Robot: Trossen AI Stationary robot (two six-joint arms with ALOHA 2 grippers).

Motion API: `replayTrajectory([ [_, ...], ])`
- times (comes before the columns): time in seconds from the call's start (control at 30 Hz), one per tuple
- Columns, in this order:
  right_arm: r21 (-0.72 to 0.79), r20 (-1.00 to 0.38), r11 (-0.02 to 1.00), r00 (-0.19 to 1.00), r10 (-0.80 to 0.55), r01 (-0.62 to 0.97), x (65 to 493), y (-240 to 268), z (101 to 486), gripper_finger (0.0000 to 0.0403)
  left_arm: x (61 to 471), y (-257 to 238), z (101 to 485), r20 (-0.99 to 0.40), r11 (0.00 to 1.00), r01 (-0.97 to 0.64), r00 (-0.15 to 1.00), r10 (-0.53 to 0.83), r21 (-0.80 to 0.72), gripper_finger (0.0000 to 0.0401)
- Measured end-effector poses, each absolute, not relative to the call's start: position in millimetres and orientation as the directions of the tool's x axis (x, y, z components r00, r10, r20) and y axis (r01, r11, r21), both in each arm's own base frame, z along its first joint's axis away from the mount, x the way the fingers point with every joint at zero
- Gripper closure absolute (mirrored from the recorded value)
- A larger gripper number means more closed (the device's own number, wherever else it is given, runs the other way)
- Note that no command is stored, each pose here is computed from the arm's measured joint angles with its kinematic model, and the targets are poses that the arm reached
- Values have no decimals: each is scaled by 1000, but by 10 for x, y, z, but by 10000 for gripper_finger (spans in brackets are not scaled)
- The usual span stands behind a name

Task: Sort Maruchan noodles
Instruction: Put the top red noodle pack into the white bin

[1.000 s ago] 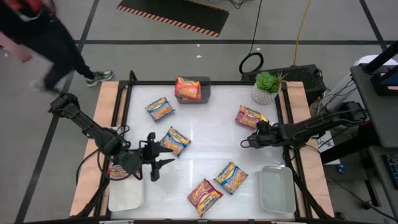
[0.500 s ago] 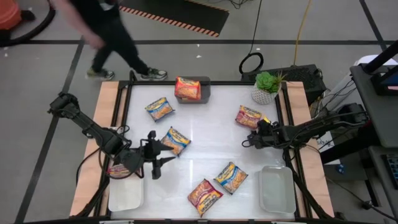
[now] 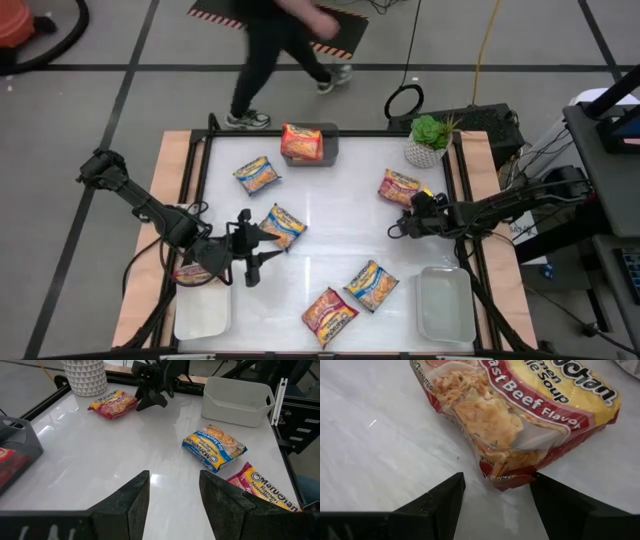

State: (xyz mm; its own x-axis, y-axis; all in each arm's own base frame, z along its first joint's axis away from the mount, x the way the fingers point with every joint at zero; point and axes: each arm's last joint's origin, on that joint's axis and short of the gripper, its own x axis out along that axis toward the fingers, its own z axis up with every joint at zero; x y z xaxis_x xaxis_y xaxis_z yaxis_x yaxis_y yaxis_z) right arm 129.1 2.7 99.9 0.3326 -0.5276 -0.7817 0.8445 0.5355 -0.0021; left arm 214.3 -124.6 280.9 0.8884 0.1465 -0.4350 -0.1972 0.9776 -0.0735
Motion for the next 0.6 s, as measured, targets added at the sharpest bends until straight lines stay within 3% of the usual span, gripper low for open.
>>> replayTrajectory([
  [0.6,-37,-734,565,361,-575,825,1326,18,1019,177,2162,-1259,2846,-403,974,-195,905,135,-112,224],
])
